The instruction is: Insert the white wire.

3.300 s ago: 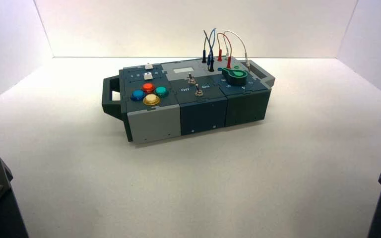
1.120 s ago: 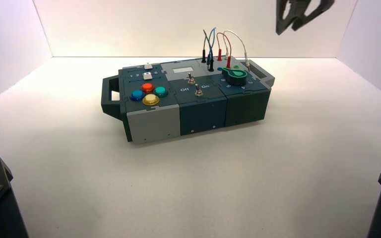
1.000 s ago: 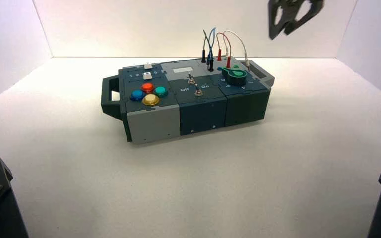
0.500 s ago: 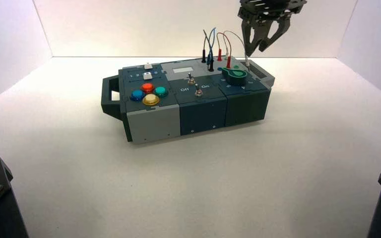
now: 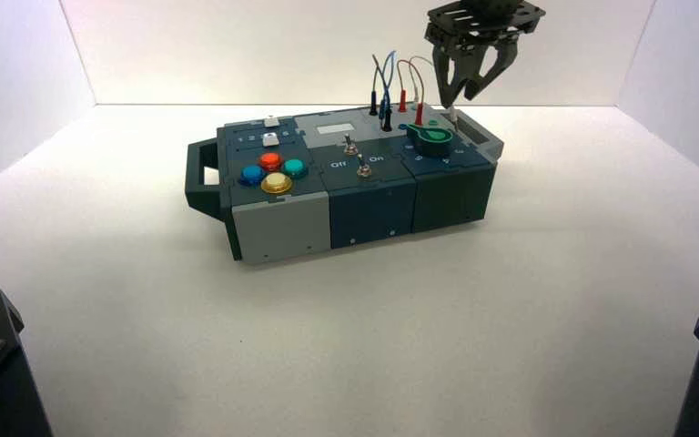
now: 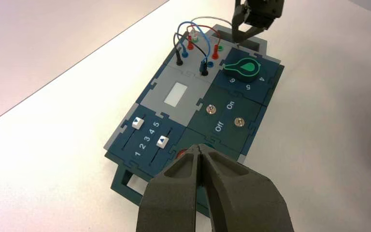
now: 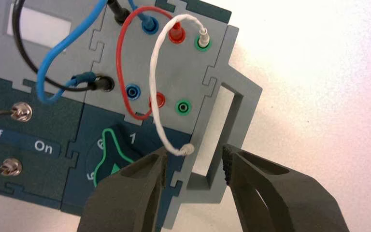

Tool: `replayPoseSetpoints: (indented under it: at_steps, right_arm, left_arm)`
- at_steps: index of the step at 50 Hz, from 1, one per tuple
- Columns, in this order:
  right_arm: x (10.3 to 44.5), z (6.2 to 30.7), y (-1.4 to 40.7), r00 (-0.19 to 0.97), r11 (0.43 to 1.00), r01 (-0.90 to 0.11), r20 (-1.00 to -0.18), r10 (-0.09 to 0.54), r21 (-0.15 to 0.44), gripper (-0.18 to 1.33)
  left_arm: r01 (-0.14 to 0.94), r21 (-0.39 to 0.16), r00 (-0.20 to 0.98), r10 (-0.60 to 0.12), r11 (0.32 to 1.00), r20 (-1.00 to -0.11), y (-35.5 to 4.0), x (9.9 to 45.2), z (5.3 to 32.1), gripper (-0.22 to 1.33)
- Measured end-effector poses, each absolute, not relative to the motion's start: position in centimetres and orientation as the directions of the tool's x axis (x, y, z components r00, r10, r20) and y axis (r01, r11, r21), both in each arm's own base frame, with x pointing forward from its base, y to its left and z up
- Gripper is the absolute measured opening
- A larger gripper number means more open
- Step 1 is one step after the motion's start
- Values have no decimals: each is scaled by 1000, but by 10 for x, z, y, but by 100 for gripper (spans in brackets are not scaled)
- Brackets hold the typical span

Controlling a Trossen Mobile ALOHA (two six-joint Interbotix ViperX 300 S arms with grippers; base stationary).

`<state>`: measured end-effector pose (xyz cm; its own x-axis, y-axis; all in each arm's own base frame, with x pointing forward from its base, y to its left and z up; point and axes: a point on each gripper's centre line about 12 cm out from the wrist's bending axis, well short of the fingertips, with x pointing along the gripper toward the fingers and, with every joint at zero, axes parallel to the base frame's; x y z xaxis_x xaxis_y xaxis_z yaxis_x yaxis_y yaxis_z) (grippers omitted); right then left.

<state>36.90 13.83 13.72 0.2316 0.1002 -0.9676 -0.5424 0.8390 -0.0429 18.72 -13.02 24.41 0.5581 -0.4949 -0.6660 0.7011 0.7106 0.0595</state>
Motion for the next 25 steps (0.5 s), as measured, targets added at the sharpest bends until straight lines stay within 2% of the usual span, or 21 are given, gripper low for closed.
replayPoseSetpoints:
  at_steps: [12,25]
  right_arm:
    - [373,130,140,212,839,-543,-973,93,-38,93]
    - [375,123,140,195,838,-544,-977,87,-34,68]
  left_arm:
    - [701,61,558,-493,711,-668,-130,187,244,-16]
    - [701,62,558,-492,710,-668,-130,187,243,-16]
